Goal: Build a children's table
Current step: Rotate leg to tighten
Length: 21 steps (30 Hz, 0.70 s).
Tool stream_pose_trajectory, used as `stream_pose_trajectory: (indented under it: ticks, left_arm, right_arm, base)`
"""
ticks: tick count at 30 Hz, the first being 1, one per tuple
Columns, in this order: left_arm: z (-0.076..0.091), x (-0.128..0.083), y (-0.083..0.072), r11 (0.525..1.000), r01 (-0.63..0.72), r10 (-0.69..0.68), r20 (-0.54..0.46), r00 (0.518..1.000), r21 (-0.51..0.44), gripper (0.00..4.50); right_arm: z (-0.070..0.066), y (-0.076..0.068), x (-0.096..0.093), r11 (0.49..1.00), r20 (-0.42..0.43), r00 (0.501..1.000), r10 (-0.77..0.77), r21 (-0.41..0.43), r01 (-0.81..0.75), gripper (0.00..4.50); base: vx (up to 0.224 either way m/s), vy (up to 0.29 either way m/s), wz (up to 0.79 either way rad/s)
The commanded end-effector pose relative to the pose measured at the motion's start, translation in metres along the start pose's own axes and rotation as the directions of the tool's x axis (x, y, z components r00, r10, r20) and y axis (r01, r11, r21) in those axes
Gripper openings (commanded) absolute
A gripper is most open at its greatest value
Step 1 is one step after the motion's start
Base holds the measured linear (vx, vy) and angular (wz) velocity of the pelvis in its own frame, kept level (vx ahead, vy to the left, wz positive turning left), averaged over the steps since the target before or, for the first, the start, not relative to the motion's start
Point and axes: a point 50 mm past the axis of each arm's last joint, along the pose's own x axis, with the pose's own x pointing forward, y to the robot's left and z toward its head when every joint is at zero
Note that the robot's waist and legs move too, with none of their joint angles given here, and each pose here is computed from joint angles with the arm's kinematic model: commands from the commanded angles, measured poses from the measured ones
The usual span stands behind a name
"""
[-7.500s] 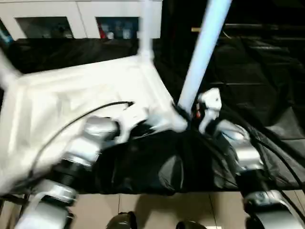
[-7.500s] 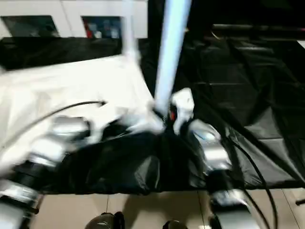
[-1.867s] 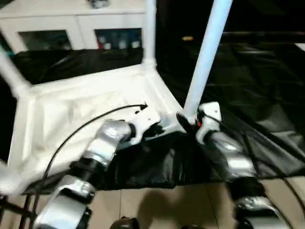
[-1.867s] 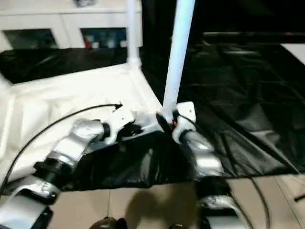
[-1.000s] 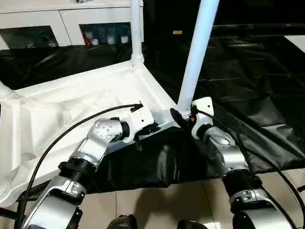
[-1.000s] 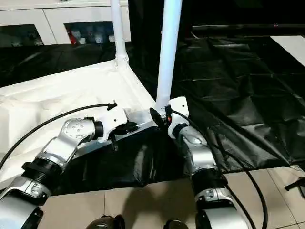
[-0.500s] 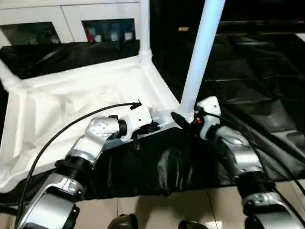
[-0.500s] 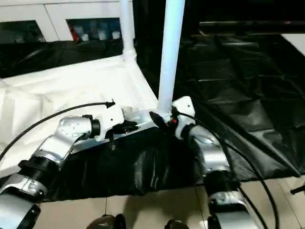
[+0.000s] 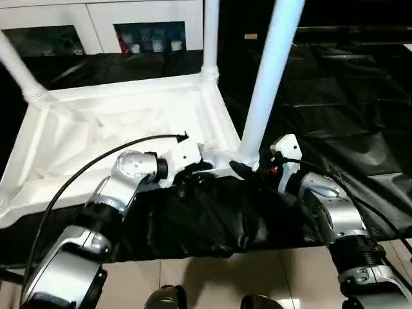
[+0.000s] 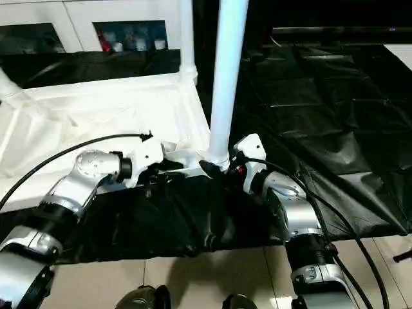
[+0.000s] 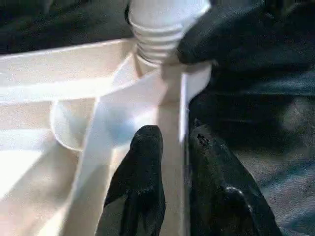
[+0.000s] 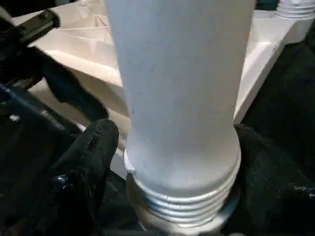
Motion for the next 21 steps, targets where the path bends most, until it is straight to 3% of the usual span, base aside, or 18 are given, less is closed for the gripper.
stream_pose_trajectory:
  ticks: [1, 9, 21]
  left_arm:
    - [0.002, 0.001, 0.004, 1.000, -0.013, 0.013, -0.005, 1.000, 0.014, 1.12]
    - [-0.004, 0.001, 0.002, 0.999, 0.047, -0.047, -0.013, 0.999, -0.012, 1.12]
    - [-0.014, -0.005, 0.005, 0.996, 0.081, -0.083, -0.054, 0.995, -0.039, 0.12]
  right_arm:
    - [0.002, 0.003, 0.001, 1.000, 0.004, 1.000, 0.026, -0.011, -0.026, 3.78]
    - [0.002, 0.003, 0.001, 0.999, 0.002, 1.000, 0.030, -0.016, -0.030, 3.78]
    - [0.002, 0.002, -0.003, 0.999, 0.004, 1.000, 0.030, -0.020, -0.030, 3.78]
  base:
    - [0.000, 0.000, 0.00]
    - [0.000, 0.000, 0.00]
    - [0.000, 0.000, 0.00]
